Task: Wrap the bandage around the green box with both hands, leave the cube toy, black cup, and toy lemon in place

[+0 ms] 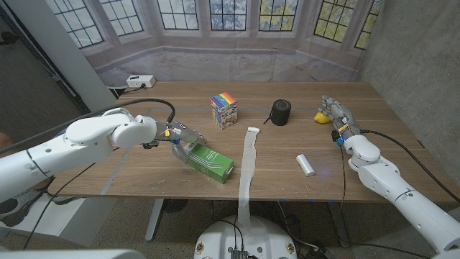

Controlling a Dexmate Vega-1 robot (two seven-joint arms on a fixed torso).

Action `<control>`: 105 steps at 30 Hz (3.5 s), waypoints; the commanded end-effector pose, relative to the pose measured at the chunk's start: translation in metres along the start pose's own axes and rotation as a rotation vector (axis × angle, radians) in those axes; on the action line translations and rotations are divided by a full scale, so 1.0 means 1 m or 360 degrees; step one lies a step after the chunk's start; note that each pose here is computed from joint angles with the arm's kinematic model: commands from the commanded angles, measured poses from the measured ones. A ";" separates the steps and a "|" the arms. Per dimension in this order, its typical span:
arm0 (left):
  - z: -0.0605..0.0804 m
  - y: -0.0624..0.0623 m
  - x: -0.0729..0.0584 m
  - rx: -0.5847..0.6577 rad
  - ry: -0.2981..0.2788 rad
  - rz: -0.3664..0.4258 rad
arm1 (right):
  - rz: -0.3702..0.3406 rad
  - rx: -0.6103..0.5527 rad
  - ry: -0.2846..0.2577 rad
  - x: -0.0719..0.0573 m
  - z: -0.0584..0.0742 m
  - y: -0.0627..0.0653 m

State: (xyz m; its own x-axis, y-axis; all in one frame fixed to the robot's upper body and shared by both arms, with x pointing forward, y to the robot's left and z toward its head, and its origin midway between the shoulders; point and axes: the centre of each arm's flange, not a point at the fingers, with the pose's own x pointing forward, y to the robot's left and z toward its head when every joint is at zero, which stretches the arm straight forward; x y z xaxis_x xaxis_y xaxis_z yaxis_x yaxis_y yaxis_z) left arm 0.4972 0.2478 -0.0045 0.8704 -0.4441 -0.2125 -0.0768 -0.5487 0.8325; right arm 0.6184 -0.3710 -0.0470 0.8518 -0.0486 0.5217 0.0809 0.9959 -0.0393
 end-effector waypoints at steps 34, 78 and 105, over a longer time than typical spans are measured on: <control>0.007 -0.018 -0.001 0.0062 0.0070 0.0130 | -0.0051 0.0024 -0.0028 -0.013 -0.005 -0.007; 0.005 -0.028 -0.002 0.0108 0.0147 0.0284 | 0.0017 -0.0032 -0.0048 -0.005 0.009 0.004; -0.001 -0.013 -0.017 0.0077 0.0181 0.0289 | 0.0103 -0.0096 -0.0051 0.000 0.024 0.015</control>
State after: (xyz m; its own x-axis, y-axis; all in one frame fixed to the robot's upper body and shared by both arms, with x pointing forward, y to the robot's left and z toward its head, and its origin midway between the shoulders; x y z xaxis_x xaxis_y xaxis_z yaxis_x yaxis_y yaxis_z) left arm 0.4884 0.2640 -0.0195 0.8888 -0.4582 -0.0092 -0.2524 -0.5062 0.8247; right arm 0.6084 -0.3594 -0.0321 0.8383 -0.0022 0.5452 0.0710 0.9919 -0.1051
